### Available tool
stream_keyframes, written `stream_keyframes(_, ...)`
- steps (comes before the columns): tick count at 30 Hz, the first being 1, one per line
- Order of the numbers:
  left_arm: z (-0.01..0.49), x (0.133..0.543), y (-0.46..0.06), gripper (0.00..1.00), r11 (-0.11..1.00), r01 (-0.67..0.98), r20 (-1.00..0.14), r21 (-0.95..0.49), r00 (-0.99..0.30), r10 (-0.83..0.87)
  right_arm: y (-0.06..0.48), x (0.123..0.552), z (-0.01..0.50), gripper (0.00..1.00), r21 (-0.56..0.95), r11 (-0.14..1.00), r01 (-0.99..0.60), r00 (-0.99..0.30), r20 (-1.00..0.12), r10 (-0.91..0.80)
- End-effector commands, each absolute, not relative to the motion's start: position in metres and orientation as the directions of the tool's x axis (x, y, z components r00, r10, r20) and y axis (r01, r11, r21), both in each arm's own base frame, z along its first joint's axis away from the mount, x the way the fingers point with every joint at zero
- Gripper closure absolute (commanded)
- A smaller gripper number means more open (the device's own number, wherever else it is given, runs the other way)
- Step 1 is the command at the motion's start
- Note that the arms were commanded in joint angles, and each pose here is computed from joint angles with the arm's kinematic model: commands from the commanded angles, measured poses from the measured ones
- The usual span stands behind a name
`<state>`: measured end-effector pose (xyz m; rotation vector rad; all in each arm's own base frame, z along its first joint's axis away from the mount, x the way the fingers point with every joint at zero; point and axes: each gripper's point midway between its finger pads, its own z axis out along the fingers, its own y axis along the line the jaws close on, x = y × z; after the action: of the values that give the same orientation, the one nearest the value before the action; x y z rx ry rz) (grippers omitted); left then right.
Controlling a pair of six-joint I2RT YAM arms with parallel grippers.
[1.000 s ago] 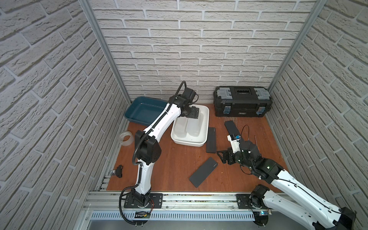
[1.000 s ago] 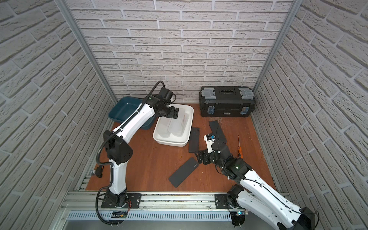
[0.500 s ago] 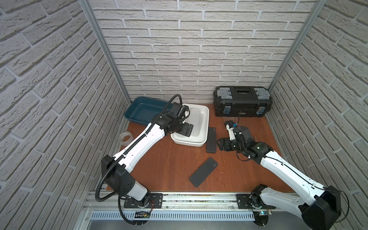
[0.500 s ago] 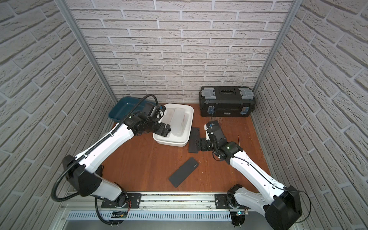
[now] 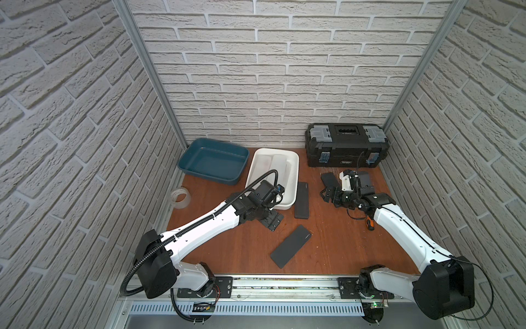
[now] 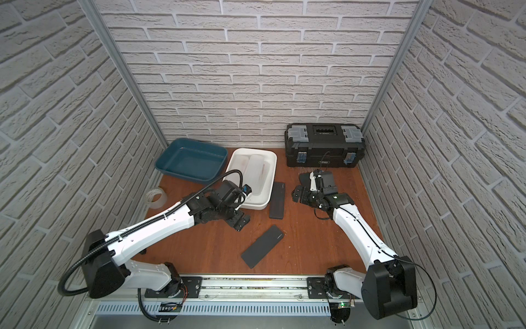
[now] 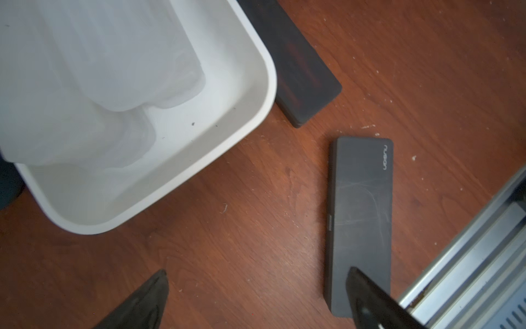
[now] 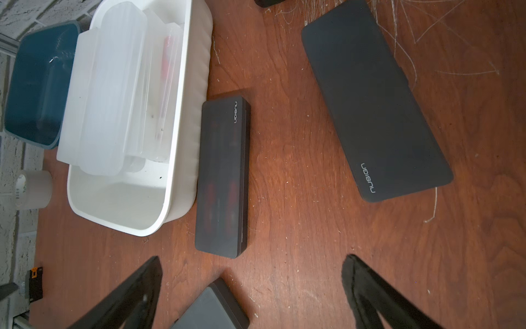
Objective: Place the pencil cases by color into the storage box
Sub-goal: Adjust the pencil case at the center of the board.
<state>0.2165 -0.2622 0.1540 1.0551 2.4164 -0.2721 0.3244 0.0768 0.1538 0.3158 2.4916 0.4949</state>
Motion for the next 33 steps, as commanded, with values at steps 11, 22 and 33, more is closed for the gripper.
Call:
stream_keyframes(11, 0.116, 0.180, -0.328, 0.02, 0.607, 0.794, -0.571, -0.024, -0.510, 0.644, 0.079, 0.354, 0.154, 0.01, 0.495, 0.864, 0.097, -0.790, -0.489, 0.369)
stream_keyframes(22, 0.085, 0.169, -0.354, 0.02, 0.603, 0.797, -0.504, 0.031, -0.509, 0.698, 0.077, 0.348, 0.154, 0.01, 0.475, 0.876, 0.079, -0.789, -0.507, 0.346)
stream_keyframes(33, 0.064, 0.158, -0.368, 0.02, 0.591, 0.807, -0.448, -0.001, -0.529, 0.721, 0.079, 0.345, 0.147, 0.01, 0.484, 0.872, 0.076, -0.792, -0.502, 0.348)
